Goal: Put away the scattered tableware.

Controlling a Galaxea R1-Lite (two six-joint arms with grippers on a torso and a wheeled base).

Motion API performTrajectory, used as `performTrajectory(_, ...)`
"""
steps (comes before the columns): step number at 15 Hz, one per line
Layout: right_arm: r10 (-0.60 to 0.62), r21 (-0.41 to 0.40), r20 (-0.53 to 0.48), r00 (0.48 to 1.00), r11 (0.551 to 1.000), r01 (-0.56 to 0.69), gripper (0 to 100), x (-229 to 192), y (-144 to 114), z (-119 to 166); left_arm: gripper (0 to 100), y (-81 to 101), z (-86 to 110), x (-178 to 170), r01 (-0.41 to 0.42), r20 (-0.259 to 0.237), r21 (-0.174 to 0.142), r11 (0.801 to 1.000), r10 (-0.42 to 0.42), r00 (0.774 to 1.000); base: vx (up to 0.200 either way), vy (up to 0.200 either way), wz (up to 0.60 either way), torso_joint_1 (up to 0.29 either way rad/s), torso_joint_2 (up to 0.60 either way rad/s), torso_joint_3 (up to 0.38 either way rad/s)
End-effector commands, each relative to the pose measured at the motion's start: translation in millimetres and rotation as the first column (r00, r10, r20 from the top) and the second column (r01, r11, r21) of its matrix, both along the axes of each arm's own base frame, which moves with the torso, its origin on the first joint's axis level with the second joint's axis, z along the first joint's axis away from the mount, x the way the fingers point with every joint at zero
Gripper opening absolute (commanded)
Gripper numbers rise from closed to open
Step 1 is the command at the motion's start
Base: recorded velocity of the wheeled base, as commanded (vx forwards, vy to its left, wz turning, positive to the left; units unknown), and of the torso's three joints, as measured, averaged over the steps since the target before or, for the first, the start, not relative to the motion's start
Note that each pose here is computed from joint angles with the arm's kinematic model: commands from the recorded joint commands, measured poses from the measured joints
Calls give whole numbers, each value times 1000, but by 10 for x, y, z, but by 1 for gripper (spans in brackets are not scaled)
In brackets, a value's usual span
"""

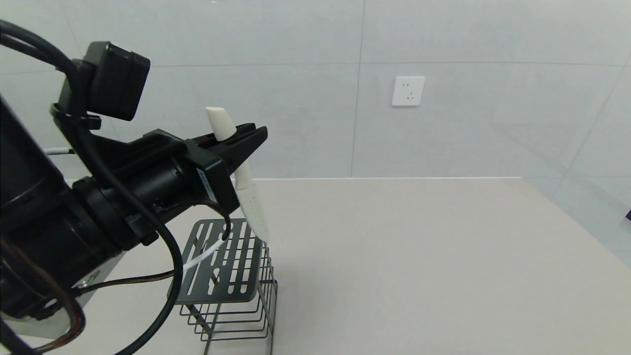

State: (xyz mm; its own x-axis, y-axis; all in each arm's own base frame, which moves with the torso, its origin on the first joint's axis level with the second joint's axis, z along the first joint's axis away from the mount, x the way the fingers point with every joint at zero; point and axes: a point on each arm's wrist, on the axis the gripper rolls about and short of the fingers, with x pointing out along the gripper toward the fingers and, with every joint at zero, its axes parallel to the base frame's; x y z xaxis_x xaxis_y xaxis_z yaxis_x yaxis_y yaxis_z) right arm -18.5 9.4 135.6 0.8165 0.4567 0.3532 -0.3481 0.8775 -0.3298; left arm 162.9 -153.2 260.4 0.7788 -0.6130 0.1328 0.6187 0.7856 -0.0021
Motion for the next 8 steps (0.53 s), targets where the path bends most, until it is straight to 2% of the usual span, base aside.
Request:
performTrajectory(1,-38,15,58,998,999,37,0,-111,-11,-66,0,11,105,-9,-30,19,-14,999,30,999,0,0,0,0,0,0)
performTrajectory(2,-119,45,22,993,992,118,0,-120,-13,-133,0,6,110,-6,-50,15,-16,999,50,999,0,0,0,0,0,0)
performTrajectory(4,-240,148,-177,955,952,267,0,-85,-54,-324,0,2,105,0,-97,7,-19,995,97,995,0,0,0,0,0,0)
performTrajectory(6,-244,123,-339,909,946,300,0,-52,-58,-488,0,-56,106,-57,-150,0,-21,988,150,989,0,0,0,0,0,0)
performTrajectory(7,-246,106,-385,889,946,307,0,-48,-58,-542,0,-95,106,-95,-159,-3,-22,987,159,987,0,0,0,0,0,0)
performTrajectory(8,-249,98,-387,888,946,308,0,-47,-58,-546,0,-145,94,-142,-159,-9,-20,987,159,987,0,0,0,0,0,0)
